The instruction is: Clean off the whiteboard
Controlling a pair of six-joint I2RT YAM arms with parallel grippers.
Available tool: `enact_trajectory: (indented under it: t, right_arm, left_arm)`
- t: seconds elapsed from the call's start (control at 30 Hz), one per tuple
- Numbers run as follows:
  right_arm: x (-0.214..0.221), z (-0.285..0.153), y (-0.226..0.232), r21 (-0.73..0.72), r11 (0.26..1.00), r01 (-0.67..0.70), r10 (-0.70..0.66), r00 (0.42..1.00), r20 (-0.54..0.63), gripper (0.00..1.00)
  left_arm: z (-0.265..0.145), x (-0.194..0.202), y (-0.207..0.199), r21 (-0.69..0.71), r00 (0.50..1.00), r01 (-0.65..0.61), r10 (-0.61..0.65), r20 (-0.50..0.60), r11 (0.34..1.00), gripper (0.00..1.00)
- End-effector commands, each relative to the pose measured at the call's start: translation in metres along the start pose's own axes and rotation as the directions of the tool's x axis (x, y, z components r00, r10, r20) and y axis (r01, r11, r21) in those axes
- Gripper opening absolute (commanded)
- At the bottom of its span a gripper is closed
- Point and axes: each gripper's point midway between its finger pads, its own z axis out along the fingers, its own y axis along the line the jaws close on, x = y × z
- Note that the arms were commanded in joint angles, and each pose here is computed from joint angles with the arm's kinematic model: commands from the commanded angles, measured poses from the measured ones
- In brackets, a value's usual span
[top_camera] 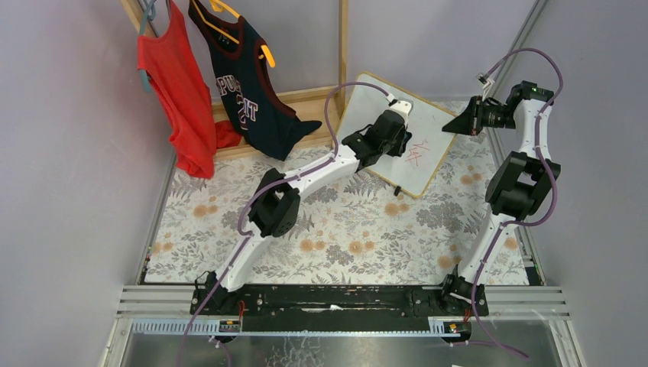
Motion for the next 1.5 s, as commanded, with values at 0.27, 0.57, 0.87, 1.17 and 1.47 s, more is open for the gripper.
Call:
enact_trajectory:
  t: [0.27,0.57,0.87,1.17,1.47]
  right_arm:
    - [0.014,0.009,-0.002,0.011,0.998,0.061,-0.06,0.995,-0.083,0.0]
    - [0.014,0.01,-0.003,0.01,0.998,0.06,-0.059,0.995,-0.083,0.0]
    - [0.015,0.01,-0.002,0.01,0.998,0.059,-0.058,0.995,-0.084,0.0]
    - [0.015,0.01,-0.003,0.009,0.998,0.054,-0.053,0.995,-0.083,0.0]
    - [0.016,0.011,-0.003,0.008,0.999,0.053,-0.052,0.995,-0.085,0.0]
  left_arm:
    - [-0.001,0.031,0.069,-0.055,0.995,0.089,-0.092,-0.05,0.994,0.0]
    - [-0.003,0.029,0.083,-0.075,0.994,0.092,-0.096,-0.053,0.993,0.0]
    - [0.014,0.047,-0.017,0.063,0.995,0.049,-0.044,-0.085,0.997,0.0]
    - [0.015,0.044,-0.065,0.145,0.995,0.078,-0.069,-0.071,0.986,0.0]
    - [0.005,0.029,-0.069,0.16,0.997,0.073,-0.067,-0.04,0.984,0.0]
